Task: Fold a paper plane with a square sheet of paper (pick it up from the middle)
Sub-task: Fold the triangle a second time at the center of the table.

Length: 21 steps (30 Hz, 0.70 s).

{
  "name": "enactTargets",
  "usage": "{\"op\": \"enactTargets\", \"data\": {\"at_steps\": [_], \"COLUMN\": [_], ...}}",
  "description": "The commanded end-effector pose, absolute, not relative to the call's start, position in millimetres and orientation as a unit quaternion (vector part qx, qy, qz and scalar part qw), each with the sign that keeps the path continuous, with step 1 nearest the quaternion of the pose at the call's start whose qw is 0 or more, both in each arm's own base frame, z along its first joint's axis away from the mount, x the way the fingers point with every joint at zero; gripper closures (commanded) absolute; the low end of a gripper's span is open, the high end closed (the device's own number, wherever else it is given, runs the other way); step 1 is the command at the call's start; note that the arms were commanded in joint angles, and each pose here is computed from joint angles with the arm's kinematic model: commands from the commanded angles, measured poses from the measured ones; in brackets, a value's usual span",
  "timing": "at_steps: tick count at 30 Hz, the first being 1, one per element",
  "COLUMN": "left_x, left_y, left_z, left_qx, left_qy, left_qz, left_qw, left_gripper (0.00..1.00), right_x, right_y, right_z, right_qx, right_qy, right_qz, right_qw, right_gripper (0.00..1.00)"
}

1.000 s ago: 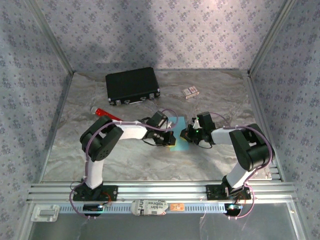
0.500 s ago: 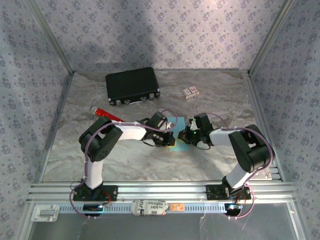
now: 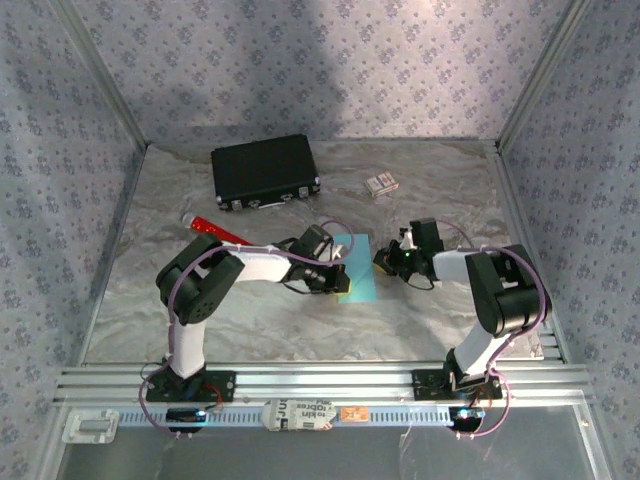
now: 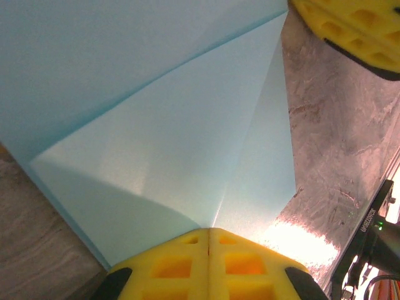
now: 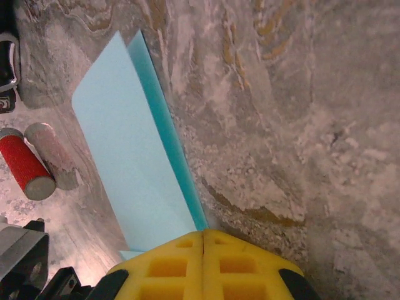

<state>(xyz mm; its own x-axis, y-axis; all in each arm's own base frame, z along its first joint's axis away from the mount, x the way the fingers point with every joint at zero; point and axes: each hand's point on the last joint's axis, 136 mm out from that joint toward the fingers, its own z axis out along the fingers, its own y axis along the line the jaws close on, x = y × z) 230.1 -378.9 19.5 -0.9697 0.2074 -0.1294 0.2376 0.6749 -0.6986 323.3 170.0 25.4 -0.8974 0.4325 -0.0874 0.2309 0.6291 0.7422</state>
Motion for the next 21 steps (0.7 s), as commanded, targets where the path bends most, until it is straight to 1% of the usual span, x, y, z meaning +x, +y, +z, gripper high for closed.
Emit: {"op": "enactTargets", "data": {"at_steps": [1,6,13,16,21], "left_x": [209,213,218,225,241], "left_y": [-348,-352,-354,-363,-383], "left_z": [-15,-9,-3,10,47], "left_qx": [0.108,0.109,0.108,0.1,0.089], "left_qy": [0.94,0.938,0.936,0.927,0.909], "left_qz": [-0.323,-0.329,-0.335,-0.363,-0.406], "left_qw": [-0.024,-0.015,-0.008,0.003,0.026], "left_gripper": [0.98,0.97,0.97,0.96,0.94], "right_x": [322,311,299,289,282], "right_y": [177,196,201,188,181], "right_z": [43,45,24,2,-10], "right_qx": [0.155,0.129,0.136,0.145,0.154], "right_qy": [0.896,0.896,0.903,0.925,0.931], "right_qz": [0.391,0.405,0.393,0.34,0.323], "right_qw": [0.143,0.13,0.105,0.085,0.079], "right_gripper": [0.96,0.96,0.96,0.98,0.98]}}
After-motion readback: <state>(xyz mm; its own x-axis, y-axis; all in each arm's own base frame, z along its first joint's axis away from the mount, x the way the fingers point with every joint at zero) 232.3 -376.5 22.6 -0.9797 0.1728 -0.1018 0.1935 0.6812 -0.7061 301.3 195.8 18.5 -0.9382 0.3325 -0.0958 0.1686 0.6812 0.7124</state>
